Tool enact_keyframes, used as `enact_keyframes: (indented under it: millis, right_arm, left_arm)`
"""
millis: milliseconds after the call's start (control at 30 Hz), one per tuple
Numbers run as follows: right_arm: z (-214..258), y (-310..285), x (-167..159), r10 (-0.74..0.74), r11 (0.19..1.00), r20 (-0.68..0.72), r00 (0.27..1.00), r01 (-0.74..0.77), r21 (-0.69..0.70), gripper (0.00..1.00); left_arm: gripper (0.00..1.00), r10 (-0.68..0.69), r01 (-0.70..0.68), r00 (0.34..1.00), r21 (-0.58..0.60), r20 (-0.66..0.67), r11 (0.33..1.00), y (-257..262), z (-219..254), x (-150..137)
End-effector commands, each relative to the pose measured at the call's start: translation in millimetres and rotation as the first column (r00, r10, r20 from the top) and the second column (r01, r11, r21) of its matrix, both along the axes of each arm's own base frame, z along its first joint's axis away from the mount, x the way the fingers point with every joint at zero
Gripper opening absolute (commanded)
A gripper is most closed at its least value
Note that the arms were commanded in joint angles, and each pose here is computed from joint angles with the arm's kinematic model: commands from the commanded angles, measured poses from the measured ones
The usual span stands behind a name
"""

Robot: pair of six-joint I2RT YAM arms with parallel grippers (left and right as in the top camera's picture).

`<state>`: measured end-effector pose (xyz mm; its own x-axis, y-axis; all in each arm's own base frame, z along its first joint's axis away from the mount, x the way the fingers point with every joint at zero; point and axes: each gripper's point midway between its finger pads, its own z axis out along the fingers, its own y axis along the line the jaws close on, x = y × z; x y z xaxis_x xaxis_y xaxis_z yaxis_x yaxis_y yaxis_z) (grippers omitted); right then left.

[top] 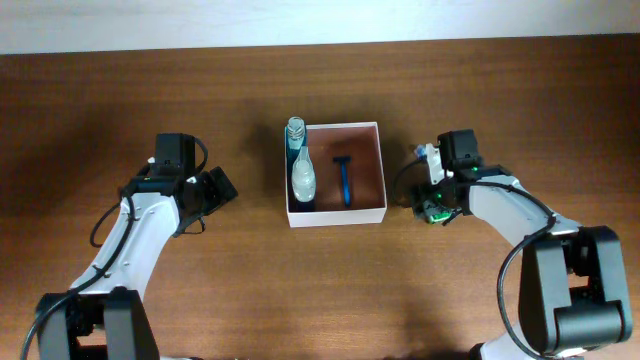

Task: Pack container
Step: 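Lower the right gripper and close it on the Dettol soap bar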

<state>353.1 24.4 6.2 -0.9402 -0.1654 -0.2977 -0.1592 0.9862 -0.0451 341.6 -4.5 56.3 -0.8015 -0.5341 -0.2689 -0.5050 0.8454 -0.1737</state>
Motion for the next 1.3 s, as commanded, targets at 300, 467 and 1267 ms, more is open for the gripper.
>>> enact_keyframes:
  millis: [300,467,1267]
  right_arm:
    - [-10.1,11.4,-12.5,0.0,0.995,-0.054,0.999,0.005,0.095,0.96]
    - [-13.6,11.1,-16.7,0.0,0.996,-0.064,0.998,0.006,0.094,0.96]
    - [-11.5,26.0,-12.6,0.122,0.982,-0.024,0.992,-0.117,0.15,0.97]
  left_arm:
    - [1.0,-0.001,0.002,1.0,0.008,-0.007,1.0,1.7,-2.0,-1.3]
    - [1.0,-0.001,0.002,1.0,0.008,-0.007,1.0,1.7,-2.0,-1.3]
    - [1.0,-0.001,0.002,1.0,0.008,-0.007,1.0,1.7,-2.0,-1.3]
